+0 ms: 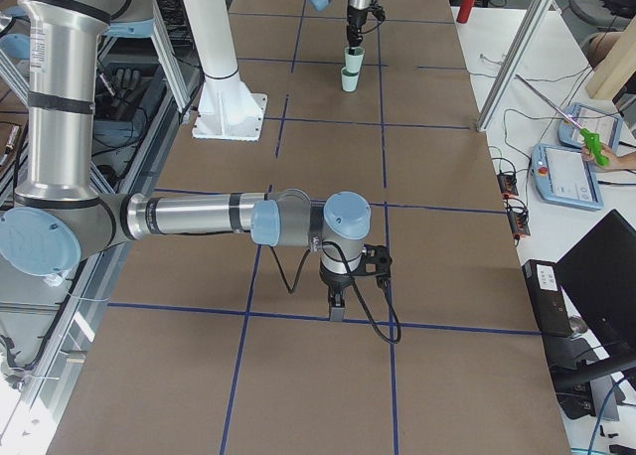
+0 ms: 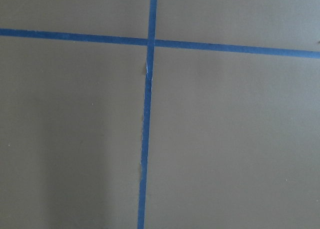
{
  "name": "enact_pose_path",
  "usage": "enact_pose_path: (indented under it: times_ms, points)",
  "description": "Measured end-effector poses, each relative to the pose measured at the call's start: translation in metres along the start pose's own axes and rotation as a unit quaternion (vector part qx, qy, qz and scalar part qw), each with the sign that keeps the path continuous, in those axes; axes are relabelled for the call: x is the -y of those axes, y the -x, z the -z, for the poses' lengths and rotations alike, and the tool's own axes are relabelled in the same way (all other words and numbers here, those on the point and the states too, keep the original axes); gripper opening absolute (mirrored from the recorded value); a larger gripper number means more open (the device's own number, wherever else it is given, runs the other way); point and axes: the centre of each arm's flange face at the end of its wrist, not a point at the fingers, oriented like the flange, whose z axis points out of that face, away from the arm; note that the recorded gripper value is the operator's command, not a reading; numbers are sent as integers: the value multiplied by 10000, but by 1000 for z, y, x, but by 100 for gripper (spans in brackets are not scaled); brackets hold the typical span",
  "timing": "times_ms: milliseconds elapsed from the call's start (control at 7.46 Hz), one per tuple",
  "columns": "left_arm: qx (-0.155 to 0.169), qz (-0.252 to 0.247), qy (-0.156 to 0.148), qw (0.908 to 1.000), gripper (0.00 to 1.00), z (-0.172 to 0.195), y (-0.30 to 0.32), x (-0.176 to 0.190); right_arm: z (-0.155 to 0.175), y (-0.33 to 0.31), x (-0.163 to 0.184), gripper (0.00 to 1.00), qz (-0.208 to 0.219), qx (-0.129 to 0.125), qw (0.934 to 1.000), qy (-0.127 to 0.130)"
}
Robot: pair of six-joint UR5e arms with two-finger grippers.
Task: Stack cups
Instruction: 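Lower the held cup into the other green cup with the left gripper, then open the left gripper and withdraw it up and away from the cups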
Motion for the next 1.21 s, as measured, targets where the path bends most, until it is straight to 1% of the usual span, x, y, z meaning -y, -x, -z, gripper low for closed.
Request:
enact_pose_path:
  times_ms: [402,536,670,1206]
  points:
    - [5,-18,27,10000,0,-3,-1,-3,0,0,0,100,5,0,10000,-6]
    - [11,-25,38,10000,82,-4,-2,-4,0,0,0,100,6,0,10000,-7]
    - [16,-30,46,10000,100,-5,-2,-5,0,0,0,100,6,0,10000,-7]
    - [-40,-114,12,9999,100,2,-3,-10,0,0,0,100,0,0,10000,0]
